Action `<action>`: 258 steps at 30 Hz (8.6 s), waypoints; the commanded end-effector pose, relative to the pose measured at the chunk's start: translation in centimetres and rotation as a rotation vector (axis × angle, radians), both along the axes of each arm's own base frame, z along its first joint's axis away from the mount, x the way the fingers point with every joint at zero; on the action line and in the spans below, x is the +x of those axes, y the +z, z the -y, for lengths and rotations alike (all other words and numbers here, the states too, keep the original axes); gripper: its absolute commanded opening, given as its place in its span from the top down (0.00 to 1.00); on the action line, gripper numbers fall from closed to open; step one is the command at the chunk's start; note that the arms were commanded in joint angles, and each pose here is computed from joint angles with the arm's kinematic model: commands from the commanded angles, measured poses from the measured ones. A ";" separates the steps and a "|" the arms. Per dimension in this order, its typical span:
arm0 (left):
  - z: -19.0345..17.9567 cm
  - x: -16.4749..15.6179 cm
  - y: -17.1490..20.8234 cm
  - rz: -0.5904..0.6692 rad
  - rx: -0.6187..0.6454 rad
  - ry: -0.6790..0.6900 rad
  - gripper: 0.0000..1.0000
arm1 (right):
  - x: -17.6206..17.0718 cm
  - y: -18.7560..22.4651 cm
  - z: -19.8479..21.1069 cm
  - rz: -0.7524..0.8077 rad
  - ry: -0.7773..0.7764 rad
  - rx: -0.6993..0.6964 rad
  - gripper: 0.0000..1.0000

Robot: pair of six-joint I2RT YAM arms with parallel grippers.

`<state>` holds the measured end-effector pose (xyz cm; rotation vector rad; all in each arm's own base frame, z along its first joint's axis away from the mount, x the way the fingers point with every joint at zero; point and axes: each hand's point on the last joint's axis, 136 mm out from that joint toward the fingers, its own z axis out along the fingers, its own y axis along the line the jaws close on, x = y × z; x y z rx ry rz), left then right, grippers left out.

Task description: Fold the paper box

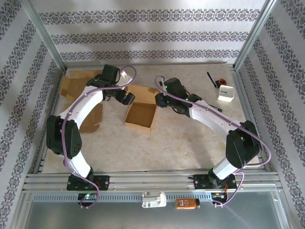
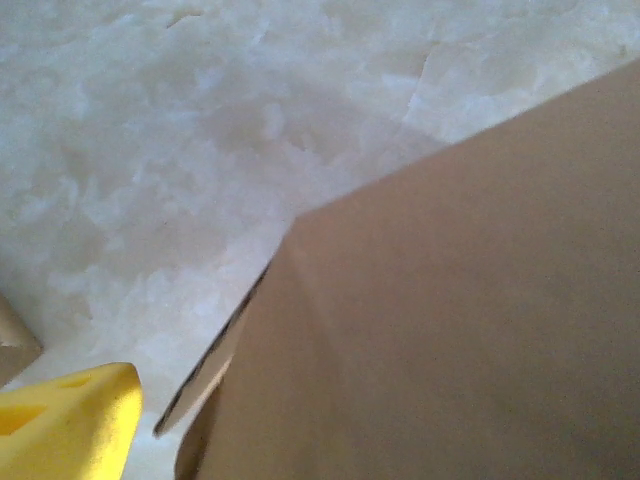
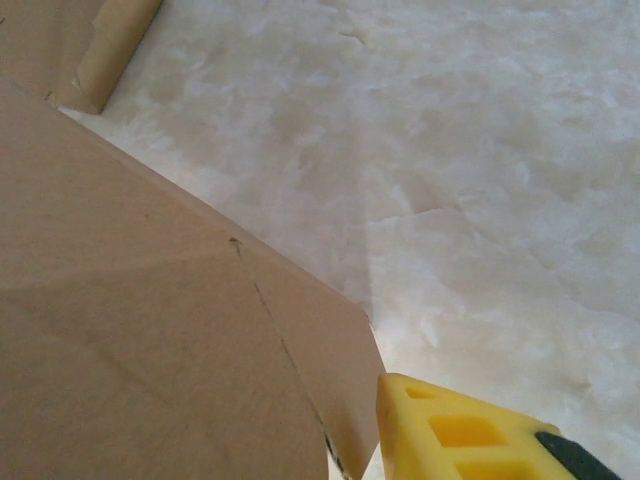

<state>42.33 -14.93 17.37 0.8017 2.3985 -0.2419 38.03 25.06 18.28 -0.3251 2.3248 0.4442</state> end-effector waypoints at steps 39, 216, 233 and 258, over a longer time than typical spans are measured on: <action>3.5 -1.0 -1.1 -0.055 -0.321 0.209 0.83 | 1.8 0.0 0.4 0.006 -0.160 -0.040 0.94; 7.0 -9.0 -9.4 -0.339 -0.545 0.773 0.44 | -5.8 -6.1 6.0 -0.386 -0.222 0.159 0.34; 6.9 -7.9 -5.0 -0.345 -0.608 0.500 0.25 | -5.8 -10.3 5.5 -0.432 -0.092 0.134 0.51; 9.3 -6.1 -9.2 -0.541 -0.806 0.577 0.14 | -5.1 -14.5 5.5 -0.560 -0.110 0.193 0.90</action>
